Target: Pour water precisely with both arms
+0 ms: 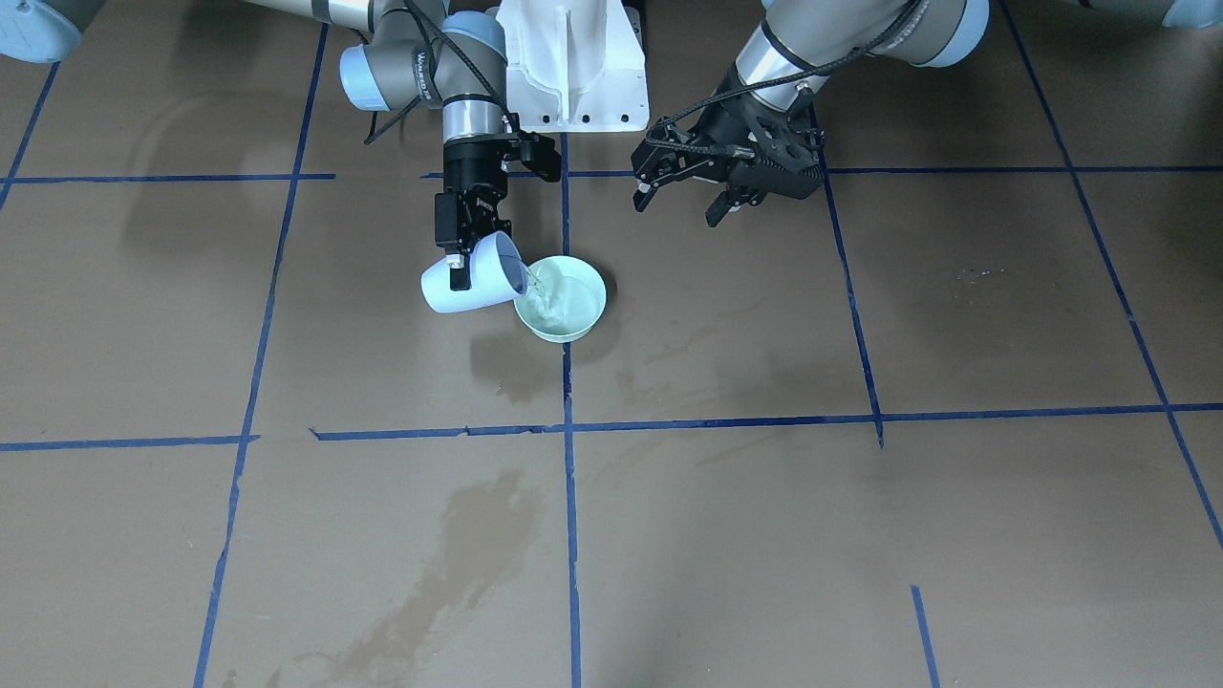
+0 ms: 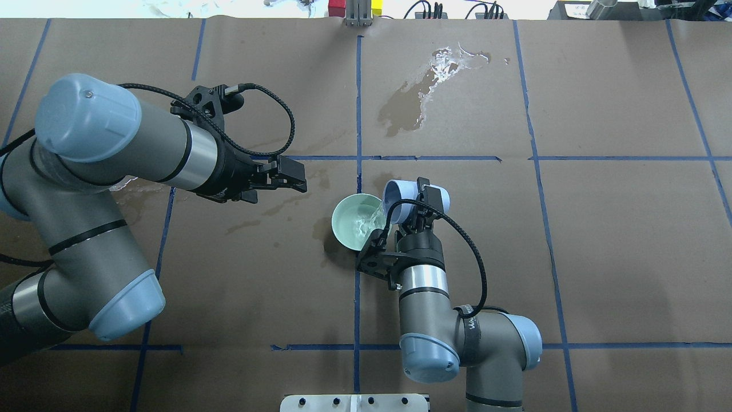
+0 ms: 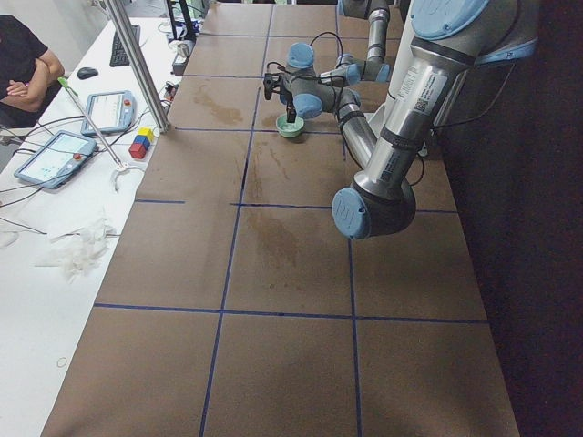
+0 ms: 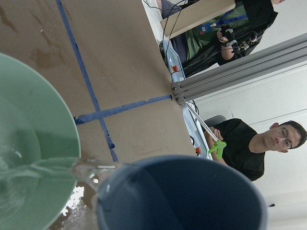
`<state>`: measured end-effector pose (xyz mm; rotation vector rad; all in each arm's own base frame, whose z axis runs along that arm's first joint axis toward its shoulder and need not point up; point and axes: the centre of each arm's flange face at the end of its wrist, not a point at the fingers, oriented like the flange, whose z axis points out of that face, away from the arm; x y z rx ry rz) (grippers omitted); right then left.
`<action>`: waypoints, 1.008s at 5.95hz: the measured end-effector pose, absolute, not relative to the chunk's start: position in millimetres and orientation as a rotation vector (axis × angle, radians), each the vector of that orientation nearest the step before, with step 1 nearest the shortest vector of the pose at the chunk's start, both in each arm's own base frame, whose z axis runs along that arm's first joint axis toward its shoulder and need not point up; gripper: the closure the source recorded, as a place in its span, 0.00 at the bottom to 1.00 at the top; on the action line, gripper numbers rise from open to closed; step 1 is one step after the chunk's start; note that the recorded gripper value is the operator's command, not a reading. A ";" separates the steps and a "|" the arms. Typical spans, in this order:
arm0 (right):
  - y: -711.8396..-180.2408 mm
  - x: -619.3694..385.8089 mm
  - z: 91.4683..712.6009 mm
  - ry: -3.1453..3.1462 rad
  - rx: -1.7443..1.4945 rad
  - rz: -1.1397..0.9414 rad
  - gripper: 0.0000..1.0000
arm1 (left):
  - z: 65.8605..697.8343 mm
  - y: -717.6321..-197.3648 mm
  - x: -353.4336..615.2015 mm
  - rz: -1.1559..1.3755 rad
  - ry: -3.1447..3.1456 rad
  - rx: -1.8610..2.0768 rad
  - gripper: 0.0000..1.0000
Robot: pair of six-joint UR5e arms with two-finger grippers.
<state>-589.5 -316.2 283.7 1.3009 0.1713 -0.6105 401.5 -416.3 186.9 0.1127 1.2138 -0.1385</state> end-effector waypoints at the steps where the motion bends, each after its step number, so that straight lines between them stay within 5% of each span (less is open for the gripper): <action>1: -316.6 -593.4 280.9 0.209 1.285 -0.648 0.92 | 187.0 -416.1 401.7 -0.138 1.214 0.112 0.00; 6: -317.0 -594.1 274.0 0.242 1.282 -0.673 0.91 | 205.4 -412.5 398.6 -0.148 1.189 0.098 0.00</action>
